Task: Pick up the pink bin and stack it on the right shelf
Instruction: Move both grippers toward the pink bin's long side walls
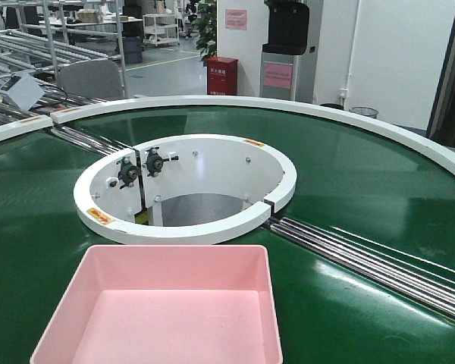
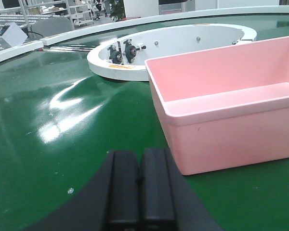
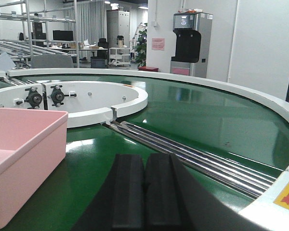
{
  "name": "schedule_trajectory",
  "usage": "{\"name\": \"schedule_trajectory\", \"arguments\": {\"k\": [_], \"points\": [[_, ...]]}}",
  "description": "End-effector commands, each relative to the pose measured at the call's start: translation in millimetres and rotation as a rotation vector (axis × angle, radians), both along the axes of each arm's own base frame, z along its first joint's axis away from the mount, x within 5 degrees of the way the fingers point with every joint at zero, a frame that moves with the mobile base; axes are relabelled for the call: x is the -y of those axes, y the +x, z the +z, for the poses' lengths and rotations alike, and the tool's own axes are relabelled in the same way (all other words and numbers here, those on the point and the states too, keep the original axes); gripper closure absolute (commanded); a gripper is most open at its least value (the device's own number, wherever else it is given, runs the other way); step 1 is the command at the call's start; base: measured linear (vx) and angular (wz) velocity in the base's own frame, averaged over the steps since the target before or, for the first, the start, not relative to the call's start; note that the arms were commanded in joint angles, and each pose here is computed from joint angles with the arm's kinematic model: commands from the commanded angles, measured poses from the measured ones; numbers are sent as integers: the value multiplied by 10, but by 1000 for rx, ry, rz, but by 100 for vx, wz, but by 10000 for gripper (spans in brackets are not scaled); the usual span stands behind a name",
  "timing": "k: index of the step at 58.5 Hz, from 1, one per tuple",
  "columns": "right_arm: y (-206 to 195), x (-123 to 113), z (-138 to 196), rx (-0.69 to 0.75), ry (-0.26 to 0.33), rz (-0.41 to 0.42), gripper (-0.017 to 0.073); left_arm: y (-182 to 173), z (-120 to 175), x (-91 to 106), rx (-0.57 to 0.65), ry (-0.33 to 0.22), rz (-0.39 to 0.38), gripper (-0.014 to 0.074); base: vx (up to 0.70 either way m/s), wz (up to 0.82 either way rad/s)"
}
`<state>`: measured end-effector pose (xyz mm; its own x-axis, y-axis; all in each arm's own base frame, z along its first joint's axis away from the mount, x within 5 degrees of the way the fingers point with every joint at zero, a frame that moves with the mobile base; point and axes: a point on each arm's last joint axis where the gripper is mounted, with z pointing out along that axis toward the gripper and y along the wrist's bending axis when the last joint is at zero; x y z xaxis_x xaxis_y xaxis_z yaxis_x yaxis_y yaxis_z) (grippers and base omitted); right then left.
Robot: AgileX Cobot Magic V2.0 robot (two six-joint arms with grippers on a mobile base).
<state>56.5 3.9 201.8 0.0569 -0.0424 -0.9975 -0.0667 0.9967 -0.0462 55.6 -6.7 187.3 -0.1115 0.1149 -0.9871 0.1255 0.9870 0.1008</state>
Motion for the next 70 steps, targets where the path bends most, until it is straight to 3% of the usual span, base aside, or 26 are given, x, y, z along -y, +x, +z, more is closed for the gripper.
{"name": "schedule_trajectory", "arguments": {"k": [1, 33, 36, 48, 53, 59, 61, 66, 70], "points": [[-18, 0, 85, 98, -12, -2, 568, 2, 21, -4, 73, -21, 6, 601, 0, 0], [-18, 0, 85, 98, -12, -2, 568, 2, 21, -4, 73, -21, 6, 601, 0, 0], [-18, 0, 85, 98, -12, -2, 568, 3, 42, -6, 98, -2, 7, 601, 0, 0], [-31, -2, 155, 176, -7, 1, 568, -7, 209, -14, 269, -22, 15, 601, 0, 0], [-69, -5, 278, 314, 11, 7, 568, -39, 362, -27, 414, -85, 22, 601, 0, 0], [-178, 3, 594, 499, 48, 14, 568, -141, 653, -76, 634, -311, 20, 601, 0, 0], [-214, 9, 732, 514, 66, 14, 568, -175, 768, -85, 659, -348, 14, 601, 0, 0], [-263, 20, 1122, 462, 83, 10, 568, -245, 1110, -80, 665, -339, 3, 601, 0, 0], [-241, 18, 1536, 406, 44, 1, 568, -250, 1467, -62, 617, -263, 2, 601, 0, 0]]}}
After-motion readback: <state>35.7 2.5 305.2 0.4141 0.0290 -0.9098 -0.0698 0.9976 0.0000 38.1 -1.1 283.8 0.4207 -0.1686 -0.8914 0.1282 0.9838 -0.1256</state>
